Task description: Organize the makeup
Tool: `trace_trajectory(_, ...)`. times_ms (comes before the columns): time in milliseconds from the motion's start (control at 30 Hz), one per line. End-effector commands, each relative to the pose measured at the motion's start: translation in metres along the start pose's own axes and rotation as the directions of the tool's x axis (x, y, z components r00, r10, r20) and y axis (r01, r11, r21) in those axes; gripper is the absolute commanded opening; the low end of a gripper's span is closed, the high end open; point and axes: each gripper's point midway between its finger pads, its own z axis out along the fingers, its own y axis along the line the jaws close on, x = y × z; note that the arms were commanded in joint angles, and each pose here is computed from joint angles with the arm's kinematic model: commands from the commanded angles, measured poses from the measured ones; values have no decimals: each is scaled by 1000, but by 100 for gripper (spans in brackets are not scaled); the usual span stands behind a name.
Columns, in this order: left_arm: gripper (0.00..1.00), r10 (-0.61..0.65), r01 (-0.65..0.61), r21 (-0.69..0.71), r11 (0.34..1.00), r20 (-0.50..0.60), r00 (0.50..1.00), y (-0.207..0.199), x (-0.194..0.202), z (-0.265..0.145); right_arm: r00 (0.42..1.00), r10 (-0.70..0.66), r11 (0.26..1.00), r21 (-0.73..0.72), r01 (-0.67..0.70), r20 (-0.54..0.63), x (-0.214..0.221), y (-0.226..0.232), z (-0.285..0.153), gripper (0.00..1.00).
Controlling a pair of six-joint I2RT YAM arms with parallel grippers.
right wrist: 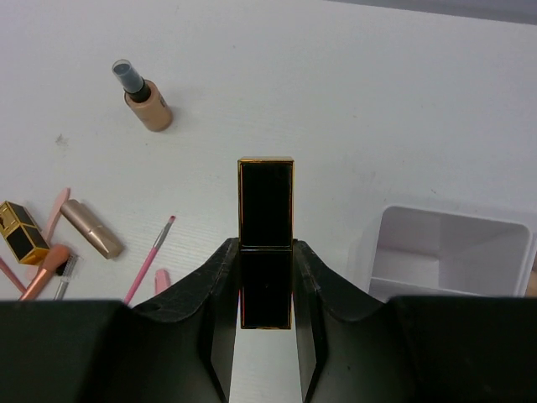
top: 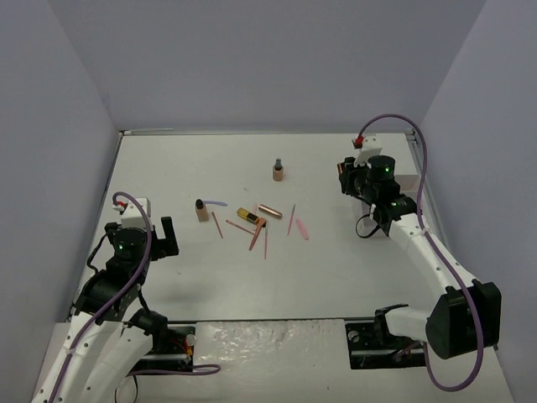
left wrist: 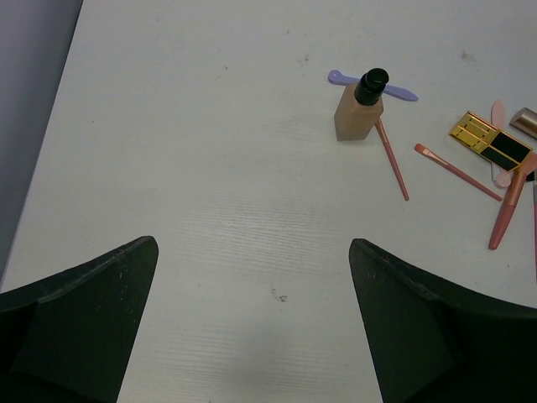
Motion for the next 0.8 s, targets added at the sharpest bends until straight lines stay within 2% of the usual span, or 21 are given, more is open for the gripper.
trace_trajectory(0,97,-24,23,13,1000,67,997,-5,-23,3,988,110,987,102,-121,113,-27,-23,-13,0)
trace_trajectory(100,97,-25,25,10,1000,69,997,-4,-24,2,965,218,937,244,-248,146,-21,-56,-20,0)
trace_trajectory(267,97,-29,28,5,1000,70,997,-3,-24,2,879,395,792,386,-473,268,-17,-91,-35,0)
trace_trajectory(333,97,-30,30,5,1000,71,997,-3,-24,2,828,457,708,431,-559,325,-17,-104,-39,0)
trace_trajectory(533,97,-30,30,2,1000,69,997,-2,-24,2,737,549,552,491,-673,393,-12,-120,-32,0)
trace_trajectory(767,97,-33,33,-2,999,69,997,-2,-24,1,666,626,453,507,-734,405,5,-121,-15,0)
